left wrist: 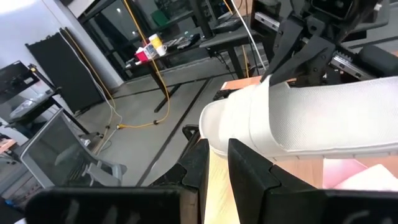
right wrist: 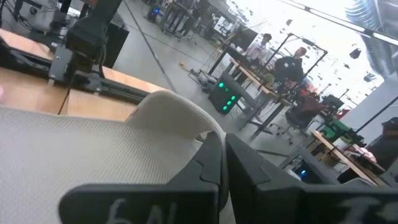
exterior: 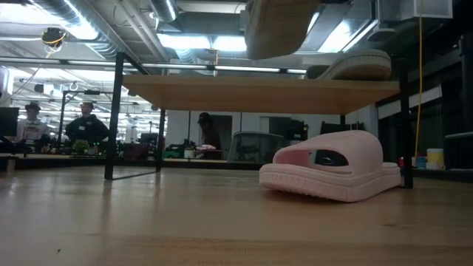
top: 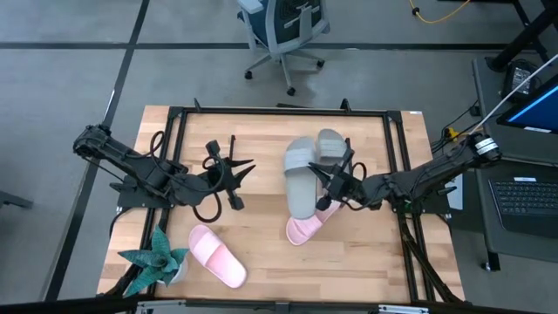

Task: Pick and place slides into the shelf
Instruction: Put the gray slide on the shelf

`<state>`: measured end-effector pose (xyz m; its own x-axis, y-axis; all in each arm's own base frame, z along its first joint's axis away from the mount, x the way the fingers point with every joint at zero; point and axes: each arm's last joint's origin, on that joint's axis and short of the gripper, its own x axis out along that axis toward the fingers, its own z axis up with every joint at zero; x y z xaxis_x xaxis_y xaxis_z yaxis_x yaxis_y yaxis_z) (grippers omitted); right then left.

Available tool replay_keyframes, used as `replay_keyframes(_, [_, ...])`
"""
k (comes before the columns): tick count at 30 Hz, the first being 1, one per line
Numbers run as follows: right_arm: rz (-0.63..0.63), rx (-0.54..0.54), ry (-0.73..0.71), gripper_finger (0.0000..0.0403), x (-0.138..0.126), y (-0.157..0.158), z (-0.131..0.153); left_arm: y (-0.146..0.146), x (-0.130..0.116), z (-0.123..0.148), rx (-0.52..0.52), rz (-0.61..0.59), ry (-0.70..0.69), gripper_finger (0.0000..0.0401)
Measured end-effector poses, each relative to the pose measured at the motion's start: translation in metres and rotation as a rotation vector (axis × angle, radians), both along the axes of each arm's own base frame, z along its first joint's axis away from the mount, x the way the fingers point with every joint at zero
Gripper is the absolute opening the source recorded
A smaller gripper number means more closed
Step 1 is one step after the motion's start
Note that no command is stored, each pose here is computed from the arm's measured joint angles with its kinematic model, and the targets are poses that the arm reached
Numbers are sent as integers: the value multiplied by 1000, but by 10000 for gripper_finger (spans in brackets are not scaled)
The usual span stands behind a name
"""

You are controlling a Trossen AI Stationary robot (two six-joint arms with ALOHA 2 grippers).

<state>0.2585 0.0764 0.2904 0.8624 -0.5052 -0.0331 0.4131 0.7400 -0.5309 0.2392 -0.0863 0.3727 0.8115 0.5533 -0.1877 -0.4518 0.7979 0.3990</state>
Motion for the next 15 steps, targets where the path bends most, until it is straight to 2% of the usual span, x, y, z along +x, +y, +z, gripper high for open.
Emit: replay_keyframes(15, [-1,44,8,12,5,2,-13,0,0,0,1,0,2,52])
